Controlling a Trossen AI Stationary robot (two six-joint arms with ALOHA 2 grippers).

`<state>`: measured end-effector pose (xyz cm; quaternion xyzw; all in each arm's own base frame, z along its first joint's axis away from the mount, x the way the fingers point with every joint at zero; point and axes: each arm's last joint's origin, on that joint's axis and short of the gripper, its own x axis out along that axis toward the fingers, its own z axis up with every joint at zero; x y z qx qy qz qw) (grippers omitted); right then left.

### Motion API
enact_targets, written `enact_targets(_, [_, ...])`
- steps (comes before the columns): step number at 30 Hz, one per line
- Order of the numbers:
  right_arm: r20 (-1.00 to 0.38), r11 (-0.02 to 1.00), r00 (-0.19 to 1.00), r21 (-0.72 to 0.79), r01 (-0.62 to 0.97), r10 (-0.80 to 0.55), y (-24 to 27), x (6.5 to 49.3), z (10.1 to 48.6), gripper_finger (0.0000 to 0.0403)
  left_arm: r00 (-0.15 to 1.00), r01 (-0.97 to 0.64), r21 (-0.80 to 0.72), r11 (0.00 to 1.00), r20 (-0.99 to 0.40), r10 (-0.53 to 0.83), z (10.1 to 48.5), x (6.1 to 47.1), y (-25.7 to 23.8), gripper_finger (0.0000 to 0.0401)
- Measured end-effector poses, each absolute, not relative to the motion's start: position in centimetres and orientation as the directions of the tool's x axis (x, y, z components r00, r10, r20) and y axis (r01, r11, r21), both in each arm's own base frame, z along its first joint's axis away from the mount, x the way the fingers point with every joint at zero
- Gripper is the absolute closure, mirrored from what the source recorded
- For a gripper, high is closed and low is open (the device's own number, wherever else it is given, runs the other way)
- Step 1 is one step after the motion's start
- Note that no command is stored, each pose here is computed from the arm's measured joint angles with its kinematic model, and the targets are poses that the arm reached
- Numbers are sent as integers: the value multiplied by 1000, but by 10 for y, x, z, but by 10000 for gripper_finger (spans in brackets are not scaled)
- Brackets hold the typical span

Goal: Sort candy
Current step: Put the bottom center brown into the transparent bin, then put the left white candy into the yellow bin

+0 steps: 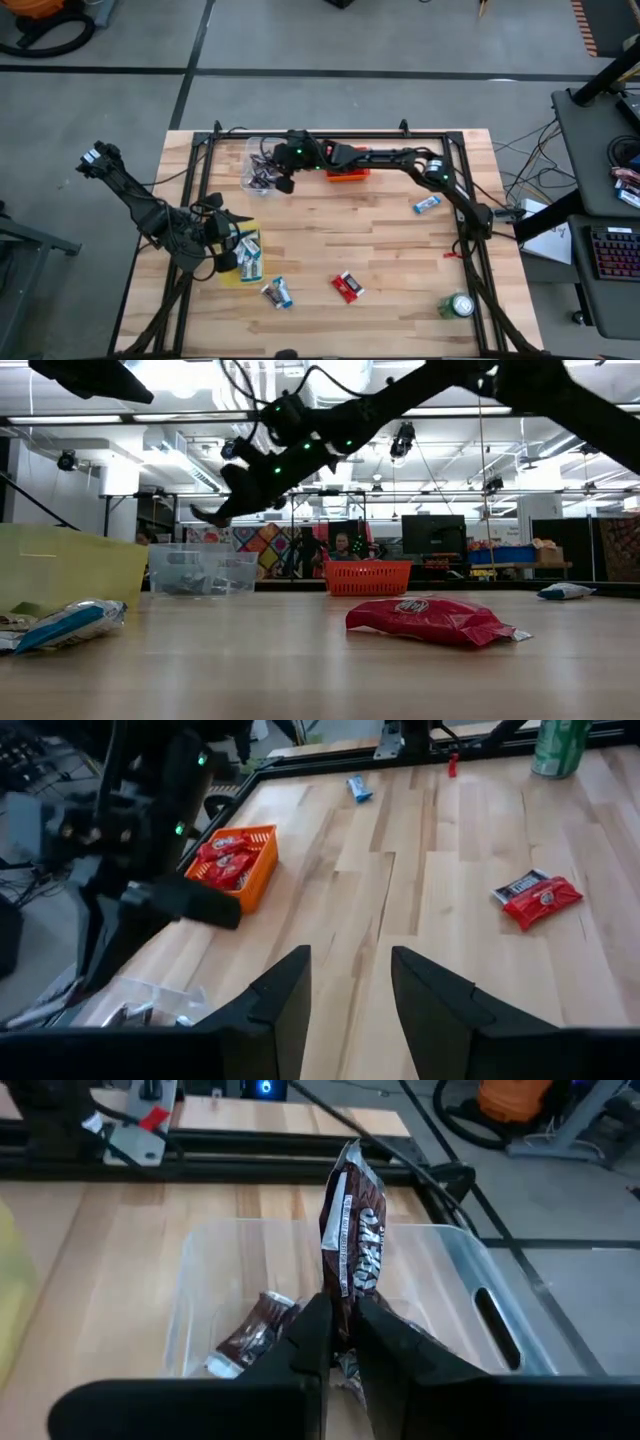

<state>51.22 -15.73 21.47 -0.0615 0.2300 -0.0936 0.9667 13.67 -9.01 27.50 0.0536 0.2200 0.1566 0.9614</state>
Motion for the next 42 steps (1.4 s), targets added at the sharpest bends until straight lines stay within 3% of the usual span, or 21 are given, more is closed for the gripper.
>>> enact_targets(7, [-465, 978, 861, -128, 163, -204, -163, 529, 205, 358, 851, -286, 160, 945, -411, 327, 274, 138, -91, 278])
enact_targets(17, [-500, 985, 848, -79, 155, -173, -162, 527, 204, 241, 850, -301, 127, 945, -413, 326, 273, 138, -92, 278])
enact_targets(22, [-564, 988, 811, -68, 141, -155, -154, 517, 220, 208, 849, -286, 91, 954, -438, 296, 271, 140, -94, 278])
enact_targets(36, [-805, 998, 591, 27, -53, 53, -67, 468, 276, 213, 829, -259, 60, 964, -498, 253, 254, 160, -113, 278])
enact_targets(42, [-832, 993, 544, 63, -103, 109, -22, 441, 288, 211, 781, -128, 13, 992, -616, 109, 245, 174, -131, 278])
